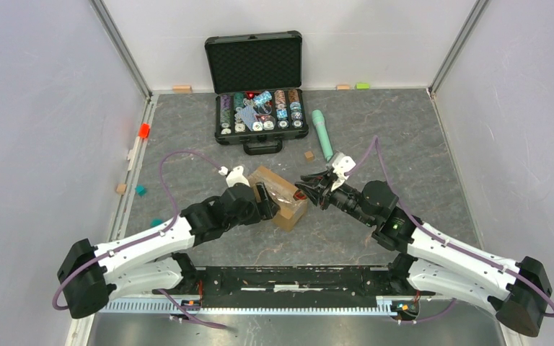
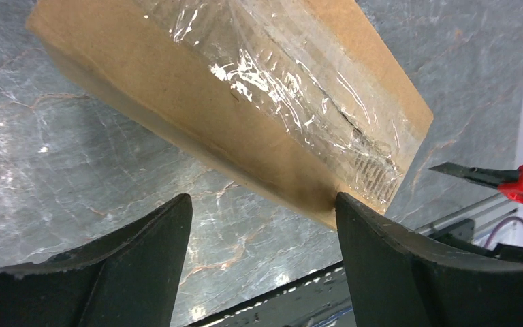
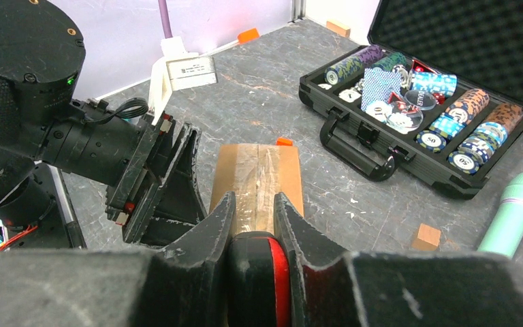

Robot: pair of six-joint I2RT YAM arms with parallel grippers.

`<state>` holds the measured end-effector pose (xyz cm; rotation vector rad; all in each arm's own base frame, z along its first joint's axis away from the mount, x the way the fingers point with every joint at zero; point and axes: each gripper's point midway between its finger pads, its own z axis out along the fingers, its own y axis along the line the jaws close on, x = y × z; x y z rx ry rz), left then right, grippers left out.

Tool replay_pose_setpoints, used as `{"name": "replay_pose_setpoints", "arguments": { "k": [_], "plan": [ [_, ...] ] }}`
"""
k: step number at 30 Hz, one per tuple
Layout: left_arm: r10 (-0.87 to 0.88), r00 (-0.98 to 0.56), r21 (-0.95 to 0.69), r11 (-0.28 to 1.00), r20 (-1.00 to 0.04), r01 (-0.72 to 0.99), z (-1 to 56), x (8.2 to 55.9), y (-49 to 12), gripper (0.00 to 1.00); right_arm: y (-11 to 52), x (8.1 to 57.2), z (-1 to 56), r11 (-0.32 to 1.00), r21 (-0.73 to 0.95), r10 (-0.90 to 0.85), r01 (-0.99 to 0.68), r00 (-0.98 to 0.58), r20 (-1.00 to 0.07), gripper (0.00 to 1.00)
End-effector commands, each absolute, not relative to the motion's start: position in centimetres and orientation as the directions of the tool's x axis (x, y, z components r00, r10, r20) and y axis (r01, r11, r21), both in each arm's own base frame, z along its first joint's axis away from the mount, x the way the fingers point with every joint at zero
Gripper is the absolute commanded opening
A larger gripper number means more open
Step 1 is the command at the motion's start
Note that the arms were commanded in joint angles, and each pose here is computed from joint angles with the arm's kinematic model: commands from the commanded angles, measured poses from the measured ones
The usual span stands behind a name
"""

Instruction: Unpack the express box

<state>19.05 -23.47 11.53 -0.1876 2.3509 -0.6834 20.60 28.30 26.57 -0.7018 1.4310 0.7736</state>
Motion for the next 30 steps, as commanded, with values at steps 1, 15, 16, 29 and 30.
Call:
{"name": "replay_pose_setpoints", "arguments": {
  "k": [1,15,16,29,30],
  "plan": [
    [-0.422,-0.721,-0.544,0.836,-0.549,-0.075,10.5,19.9,-22.7,0.81,28.5,20.2,28.8,0.563,0.005,0.099,-0.826,0.062,-0.993,0.0],
    [-0.372,-0.755,-0.431,0.893,-0.54,-0.132,8.0,19.0,-20.9,0.73,29.5,19.8,27.1,0.532,-0.024,0.059,-0.846,0.065,-0.996,0.0],
    [-0.368,-0.756,-0.429,0.894,-0.541,-0.129,8.0,19.0,-20.9,0.73,29.5,19.8,27.0,0.537,-0.028,0.055,-0.843,0.068,-0.996,0.0],
    [-0.36,-0.76,-0.424,0.897,-0.542,-0.122,8.1,18.8,-20.7,0.74,28.9,20.5,26.5,0.584,-0.08,0.005,-0.808,0.102,-0.995,0.0],
    [-0.359,-0.759,-0.425,0.897,-0.543,-0.121,8.1,18.9,-20.7,0.74,28.9,20.5,26.6,0.586,-0.082,0.004,-0.806,0.104,-0.995,0.0]
  ]
}}
